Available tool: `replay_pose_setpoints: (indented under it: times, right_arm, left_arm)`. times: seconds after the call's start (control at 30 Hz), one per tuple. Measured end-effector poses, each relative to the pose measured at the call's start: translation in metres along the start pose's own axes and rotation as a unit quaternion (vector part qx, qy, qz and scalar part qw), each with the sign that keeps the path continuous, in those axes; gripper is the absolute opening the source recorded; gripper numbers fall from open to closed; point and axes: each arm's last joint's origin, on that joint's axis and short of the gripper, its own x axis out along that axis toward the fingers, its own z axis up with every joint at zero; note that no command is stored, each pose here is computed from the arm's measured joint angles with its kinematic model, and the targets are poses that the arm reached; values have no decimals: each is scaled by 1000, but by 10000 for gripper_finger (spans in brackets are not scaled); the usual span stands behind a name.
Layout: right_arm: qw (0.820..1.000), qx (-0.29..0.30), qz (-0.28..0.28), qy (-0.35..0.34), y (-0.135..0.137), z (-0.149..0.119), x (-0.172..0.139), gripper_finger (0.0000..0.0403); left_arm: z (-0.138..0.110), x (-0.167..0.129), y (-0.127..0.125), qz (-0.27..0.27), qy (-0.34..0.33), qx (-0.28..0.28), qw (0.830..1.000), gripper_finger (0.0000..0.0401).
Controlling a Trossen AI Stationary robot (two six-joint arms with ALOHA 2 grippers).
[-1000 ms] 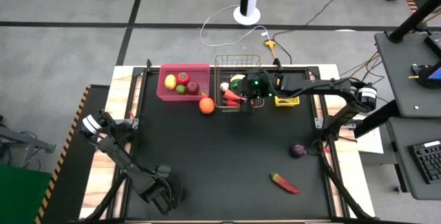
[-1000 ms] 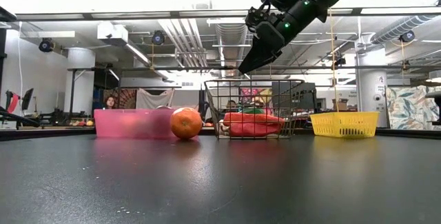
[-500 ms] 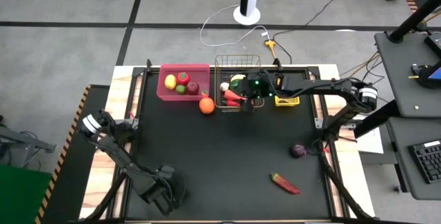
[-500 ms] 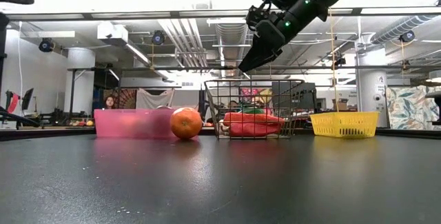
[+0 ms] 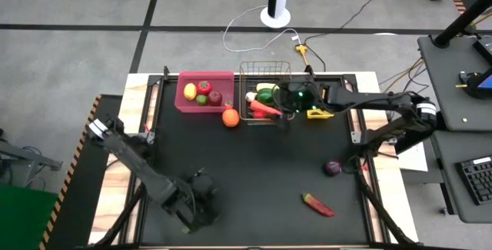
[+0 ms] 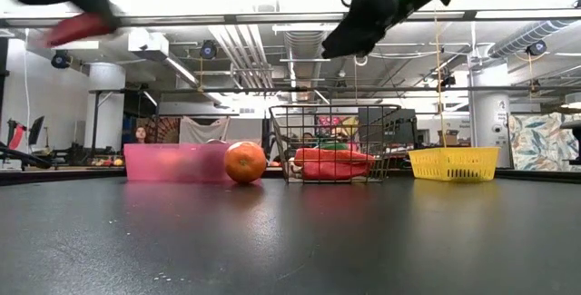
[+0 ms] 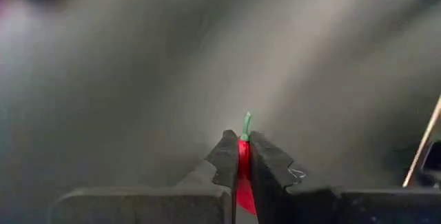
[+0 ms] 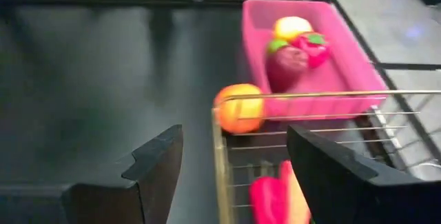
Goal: Sort produce into baskets
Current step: Put the small red chili pepper into the yellow bin
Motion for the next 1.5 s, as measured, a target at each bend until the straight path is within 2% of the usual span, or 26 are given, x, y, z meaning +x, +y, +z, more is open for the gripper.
replay_pose_setpoints:
  times: [0.13,0.3,0.47,0.6,0.77,0.93,1.03,1.23,1.5]
  right_arm:
    - [1000,-2,24,-6,19,-7,-4,249]
    - [998,4,58,-6,43,-15,-11,245]
    - [995,11,94,-19,67,-14,-14,244]
    - [990,-4,128,-54,90,-12,-10,244]
    - [982,-16,158,-101,116,-16,-6,244]
    - [985,-9,131,-112,132,-21,5,244]
    - [985,-1,122,-119,138,-24,18,244]
    - [982,22,128,-140,144,-25,37,244]
    - [978,32,137,-153,150,-22,50,244]
  left_arm:
    - [33,-4,-1,-29,-62,105,992,5]
    - [61,-10,-7,-52,-163,254,952,5]
    - [85,-12,-7,-44,-225,321,919,5]
    - [97,-4,-4,-38,-246,354,902,5]
    - [95,10,9,-69,-274,351,893,5]
    - [93,13,21,-124,-360,297,876,5]
    - [89,21,28,-131,-385,278,870,5]
    - [79,33,37,-137,-388,265,872,5]
    - [81,34,38,-129,-392,270,870,5]
